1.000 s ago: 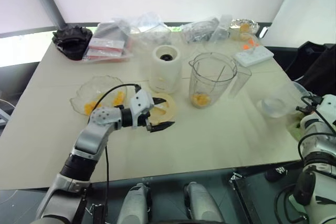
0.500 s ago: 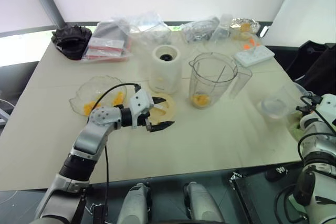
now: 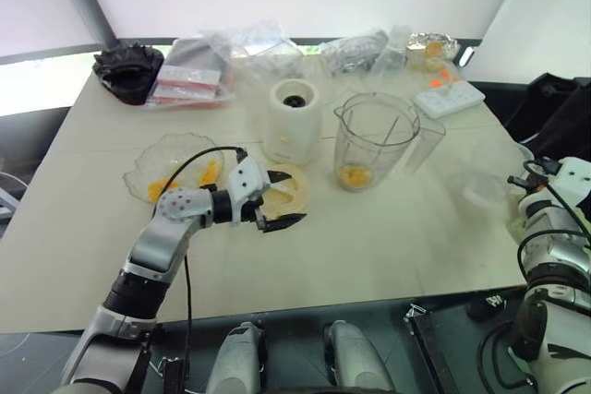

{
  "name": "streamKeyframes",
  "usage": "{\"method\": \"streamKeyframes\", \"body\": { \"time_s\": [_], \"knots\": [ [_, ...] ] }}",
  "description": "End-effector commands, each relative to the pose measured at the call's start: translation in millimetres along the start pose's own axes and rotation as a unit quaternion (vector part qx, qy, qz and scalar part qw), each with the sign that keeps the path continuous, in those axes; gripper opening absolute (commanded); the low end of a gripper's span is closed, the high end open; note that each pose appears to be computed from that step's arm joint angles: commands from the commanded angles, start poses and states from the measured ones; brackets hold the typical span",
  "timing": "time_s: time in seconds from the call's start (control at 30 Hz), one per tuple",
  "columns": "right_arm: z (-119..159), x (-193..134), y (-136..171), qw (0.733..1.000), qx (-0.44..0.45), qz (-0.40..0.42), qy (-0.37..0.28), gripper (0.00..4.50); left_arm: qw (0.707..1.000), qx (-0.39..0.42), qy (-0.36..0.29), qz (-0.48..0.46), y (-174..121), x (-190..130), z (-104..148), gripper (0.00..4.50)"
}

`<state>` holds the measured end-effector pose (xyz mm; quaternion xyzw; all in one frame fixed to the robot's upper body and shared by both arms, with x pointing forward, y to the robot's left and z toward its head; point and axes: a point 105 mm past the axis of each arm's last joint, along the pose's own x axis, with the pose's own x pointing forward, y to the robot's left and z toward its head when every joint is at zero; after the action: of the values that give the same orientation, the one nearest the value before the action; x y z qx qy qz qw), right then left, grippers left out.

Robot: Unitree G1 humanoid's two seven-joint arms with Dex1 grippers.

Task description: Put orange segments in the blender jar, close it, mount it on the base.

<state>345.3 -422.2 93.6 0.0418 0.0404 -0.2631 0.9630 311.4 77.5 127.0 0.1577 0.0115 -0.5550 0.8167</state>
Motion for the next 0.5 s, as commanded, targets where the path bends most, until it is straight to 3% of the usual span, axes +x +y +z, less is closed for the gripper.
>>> {"method": "streamKeyframes", "body": {
  "time_s": [0.03,0.5],
  "knots": [
    [7.7,-0.5,-4.2,1.000,-0.001,-0.004,-0.013,0.08,1.000,0.027,-0.013,-0.003,-2.9,0.5,11.6,4.50],
    [12.5,-7.9,4.6,0.997,0.060,0.011,-0.042,0.08,0.999,0.029,-0.014,-0.007,-3.4,1.9,12.2,4.50]
  ]
}}
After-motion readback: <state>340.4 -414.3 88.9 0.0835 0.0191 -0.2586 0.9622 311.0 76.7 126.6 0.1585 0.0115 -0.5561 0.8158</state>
